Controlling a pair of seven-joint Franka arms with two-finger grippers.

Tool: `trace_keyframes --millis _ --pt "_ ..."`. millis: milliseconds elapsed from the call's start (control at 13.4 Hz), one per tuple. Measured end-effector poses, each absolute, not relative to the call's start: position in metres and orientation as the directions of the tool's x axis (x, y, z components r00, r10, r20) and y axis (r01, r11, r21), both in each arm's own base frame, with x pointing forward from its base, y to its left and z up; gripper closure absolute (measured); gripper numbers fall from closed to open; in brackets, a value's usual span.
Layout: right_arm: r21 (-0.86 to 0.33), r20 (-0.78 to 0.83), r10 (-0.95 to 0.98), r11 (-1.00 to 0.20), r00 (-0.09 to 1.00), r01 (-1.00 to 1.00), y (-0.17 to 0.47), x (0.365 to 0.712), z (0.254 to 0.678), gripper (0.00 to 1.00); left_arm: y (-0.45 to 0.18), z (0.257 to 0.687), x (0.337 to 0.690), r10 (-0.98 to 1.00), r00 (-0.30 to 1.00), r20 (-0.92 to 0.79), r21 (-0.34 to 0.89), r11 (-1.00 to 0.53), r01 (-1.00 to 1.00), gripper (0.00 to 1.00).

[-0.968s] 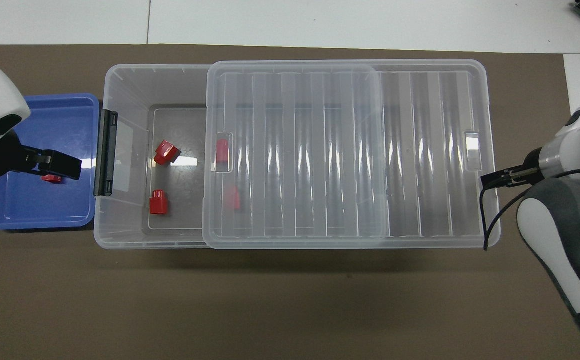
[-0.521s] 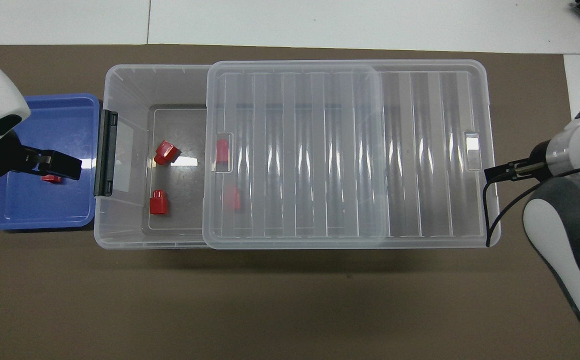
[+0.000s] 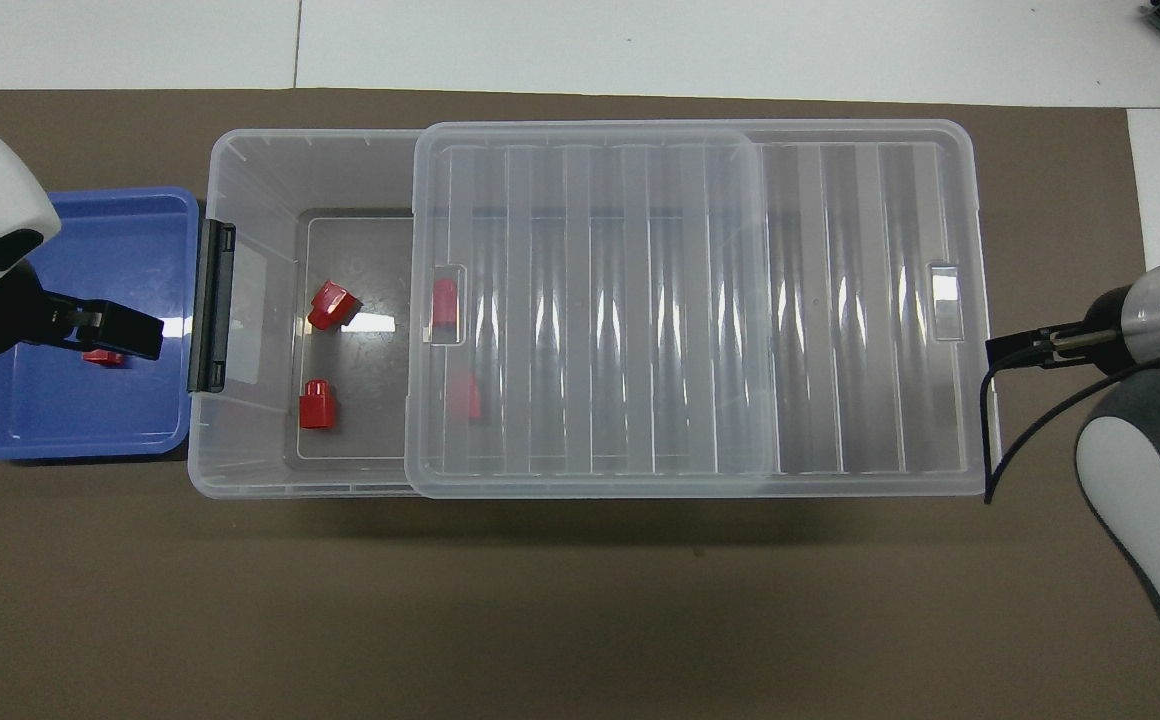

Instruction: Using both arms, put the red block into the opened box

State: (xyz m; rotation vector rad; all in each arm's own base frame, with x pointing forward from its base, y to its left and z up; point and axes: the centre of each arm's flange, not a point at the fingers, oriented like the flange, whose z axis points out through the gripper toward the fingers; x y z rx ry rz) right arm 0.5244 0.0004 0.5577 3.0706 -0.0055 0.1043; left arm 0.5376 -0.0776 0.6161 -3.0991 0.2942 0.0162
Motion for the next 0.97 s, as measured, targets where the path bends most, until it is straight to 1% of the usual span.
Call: trace_keyframes --millis 223,447,819,968 --pt "0.066 0.067 -0.012 -0.998 0.998 -0.017 0.022 0.524 0.587 0.00 -0.078 0.616 0.537 -0.188 0.982 -0.015 -0.027 -0.982 -0.188 0.00" --pt "0.058 0.085 -0.014 -0.998 0.996 -0.019 0.042 0.533 0.610 0.00 -0.084 0.614 0.534 -0.199 0.979 -0.033 -0.025 -0.979 -0.200 0.00" --pt "0.048 0.054 -0.036 -0.998 0.998 -0.039 0.059 0.549 0.626 0.00 -0.083 0.616 0.528 -0.194 0.979 -0.057 -0.025 -0.980 -0.196 0.00" --pt "0.044 0.042 -0.052 -0.998 0.998 -0.054 0.072 0.556 0.627 0.00 -0.076 0.619 0.528 -0.168 0.985 -0.027 -0.027 -0.985 -0.169 0.00"
